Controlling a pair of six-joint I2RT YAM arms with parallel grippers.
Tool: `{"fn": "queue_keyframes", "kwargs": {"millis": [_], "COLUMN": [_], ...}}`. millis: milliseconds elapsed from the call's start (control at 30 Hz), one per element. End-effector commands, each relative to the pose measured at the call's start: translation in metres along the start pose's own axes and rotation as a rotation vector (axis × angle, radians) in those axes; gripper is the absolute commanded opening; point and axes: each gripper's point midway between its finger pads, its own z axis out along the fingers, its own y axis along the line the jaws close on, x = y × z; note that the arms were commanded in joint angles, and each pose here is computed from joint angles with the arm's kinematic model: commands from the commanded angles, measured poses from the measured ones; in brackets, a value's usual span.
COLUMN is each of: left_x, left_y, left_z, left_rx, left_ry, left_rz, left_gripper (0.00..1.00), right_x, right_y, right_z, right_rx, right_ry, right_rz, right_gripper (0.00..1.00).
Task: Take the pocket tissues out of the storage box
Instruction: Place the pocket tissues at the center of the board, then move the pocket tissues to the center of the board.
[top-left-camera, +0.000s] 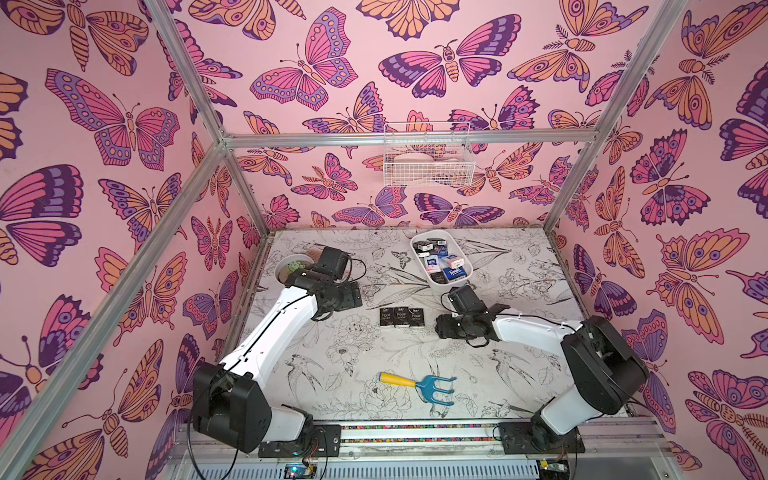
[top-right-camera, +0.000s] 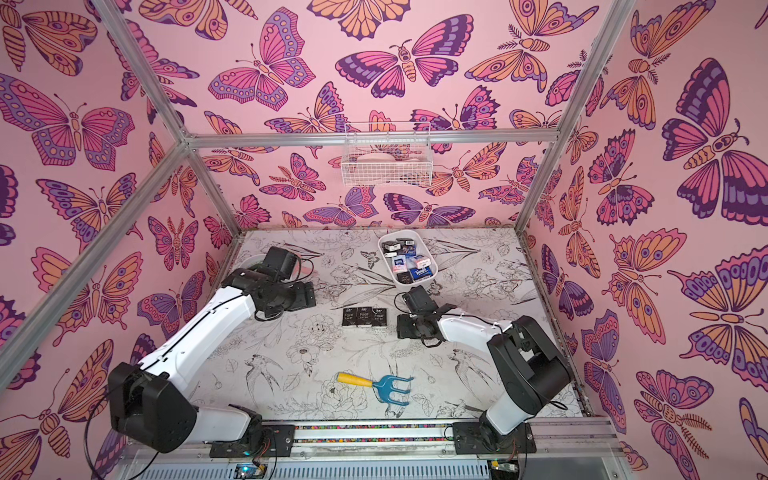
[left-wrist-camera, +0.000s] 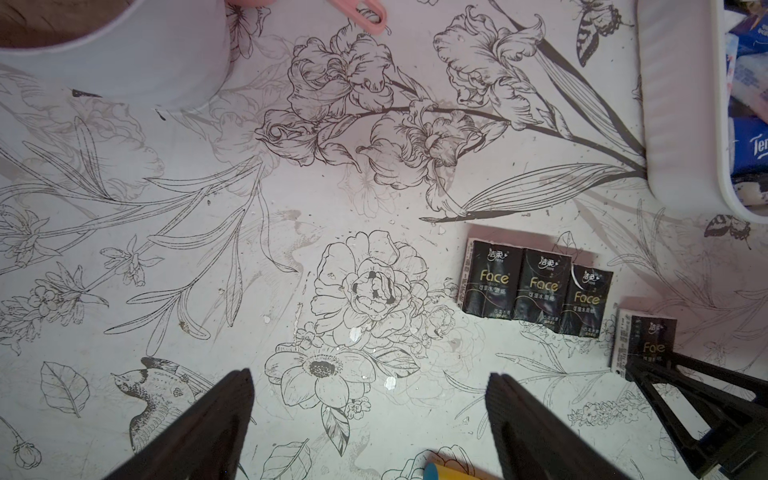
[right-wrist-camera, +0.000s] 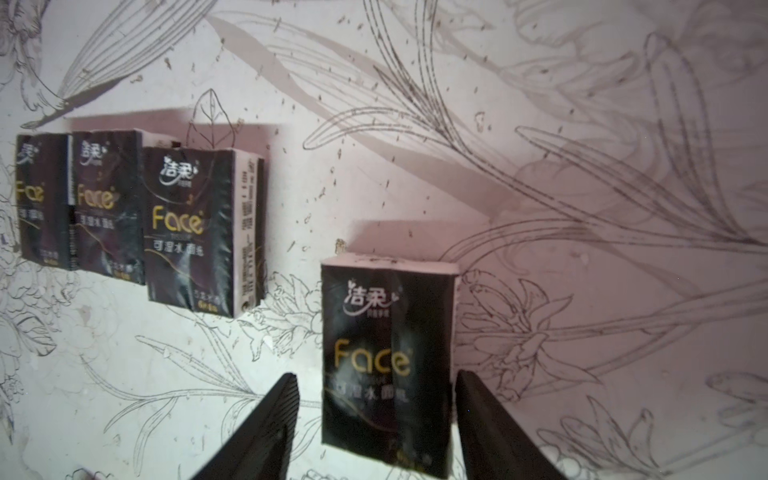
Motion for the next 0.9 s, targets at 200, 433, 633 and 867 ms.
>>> {"fn": "queue_keyframes", "kwargs": {"millis": [200,433,633,867], "left_x": [-0.002,-0.002,-0.002,-0.003], "left_y": [-0.004,-0.005,-0.006,-0.006], "left_z": [-0.002,-0.005,-0.005,-0.005], "left_rx": [0.002,0.007,0.009,0.009], "left_ry": [-0.01,-0.016,-0.017,-0.015], "left_rz": [-0.003,-0.001,-0.001,0.0], "left_gripper": [0.94,0.94,0.94,0.94], "right_x": [0.003,0.005,0.013,0.015], "right_y": [-0.006,-0.016,-0.018,-0.01], "right_z": [-0.01,-0.001,0.015,0.033], "right_rx": [0.016,0.044,0.04,-0.009], "right_ry": [-0.031,-0.031,0.003,0.033], "right_rz": [0.018,0.038,0.034,0.068], "right_gripper": [0.59,0.44,0.35,0.33]}}
